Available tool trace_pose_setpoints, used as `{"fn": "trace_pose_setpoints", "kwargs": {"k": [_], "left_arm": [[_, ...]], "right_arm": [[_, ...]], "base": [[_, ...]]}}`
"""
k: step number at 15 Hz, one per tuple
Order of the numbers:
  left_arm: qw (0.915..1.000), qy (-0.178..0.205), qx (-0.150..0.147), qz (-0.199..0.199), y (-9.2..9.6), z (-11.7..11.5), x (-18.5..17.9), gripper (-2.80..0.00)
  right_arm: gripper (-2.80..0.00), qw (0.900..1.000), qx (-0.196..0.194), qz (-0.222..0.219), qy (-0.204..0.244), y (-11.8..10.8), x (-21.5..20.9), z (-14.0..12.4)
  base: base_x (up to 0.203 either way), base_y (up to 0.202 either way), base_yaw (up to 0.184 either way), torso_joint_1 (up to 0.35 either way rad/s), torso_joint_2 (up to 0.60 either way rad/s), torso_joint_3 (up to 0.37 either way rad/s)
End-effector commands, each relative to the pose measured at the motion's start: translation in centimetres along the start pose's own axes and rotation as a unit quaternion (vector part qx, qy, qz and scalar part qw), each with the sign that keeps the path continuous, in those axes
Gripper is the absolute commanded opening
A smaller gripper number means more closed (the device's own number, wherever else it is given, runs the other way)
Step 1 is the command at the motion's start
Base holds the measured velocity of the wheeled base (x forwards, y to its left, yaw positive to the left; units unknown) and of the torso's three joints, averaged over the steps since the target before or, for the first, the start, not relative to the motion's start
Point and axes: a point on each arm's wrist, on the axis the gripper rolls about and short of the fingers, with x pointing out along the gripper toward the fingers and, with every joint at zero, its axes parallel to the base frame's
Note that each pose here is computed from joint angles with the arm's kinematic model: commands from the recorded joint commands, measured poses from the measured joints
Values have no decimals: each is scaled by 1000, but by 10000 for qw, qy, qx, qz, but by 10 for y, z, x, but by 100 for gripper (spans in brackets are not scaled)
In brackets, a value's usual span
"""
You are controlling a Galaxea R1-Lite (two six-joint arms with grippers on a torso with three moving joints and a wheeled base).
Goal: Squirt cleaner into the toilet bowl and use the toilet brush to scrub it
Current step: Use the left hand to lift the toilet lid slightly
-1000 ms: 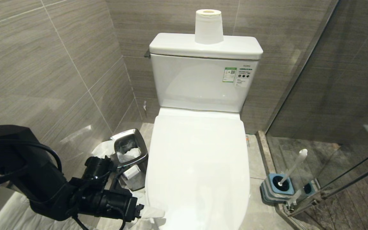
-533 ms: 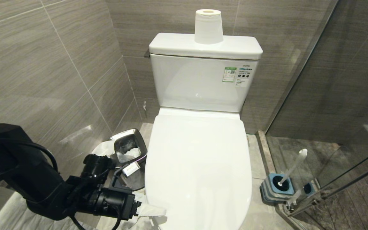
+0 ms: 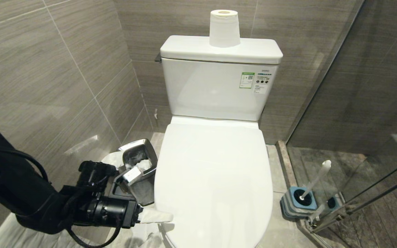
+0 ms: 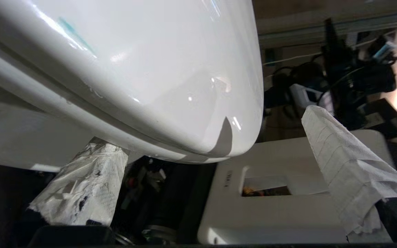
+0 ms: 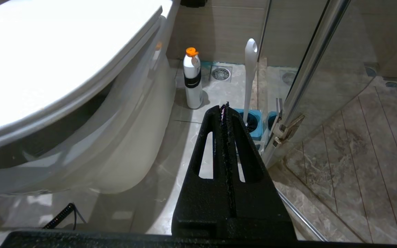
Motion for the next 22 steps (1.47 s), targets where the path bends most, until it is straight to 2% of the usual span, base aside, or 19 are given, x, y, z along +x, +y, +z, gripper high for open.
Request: {"fn": "trace_pose_setpoints", "kwargs": {"k": [1,4,14,17,22], "left_arm": [[9998,-86,55,-156,-13,5,-6,0],[9986,-57,231,-477,-24,8,-8,0],[9964,12,566,-639,-48,11,-4,0],[9951,-7,697,-702,-59,19,-3,0],[9944,-111,734,-746,-74,33,-7,0]], "right_arm": [[-280,10000,3,1,0,0,0,0],[-280,10000,3,1,0,0,0,0],[-280,10000,3,1,2,0,0,0],[-280,10000,3,0,8,0,0,0],[-280,10000,3,1,0,0,0,0]], "base": [[0,0,0,0,0,0],[0,0,0,0,0,0],[0,0,0,0,3,0],[0,0,0,0,0,0],[0,0,0,0,0,0]]}}
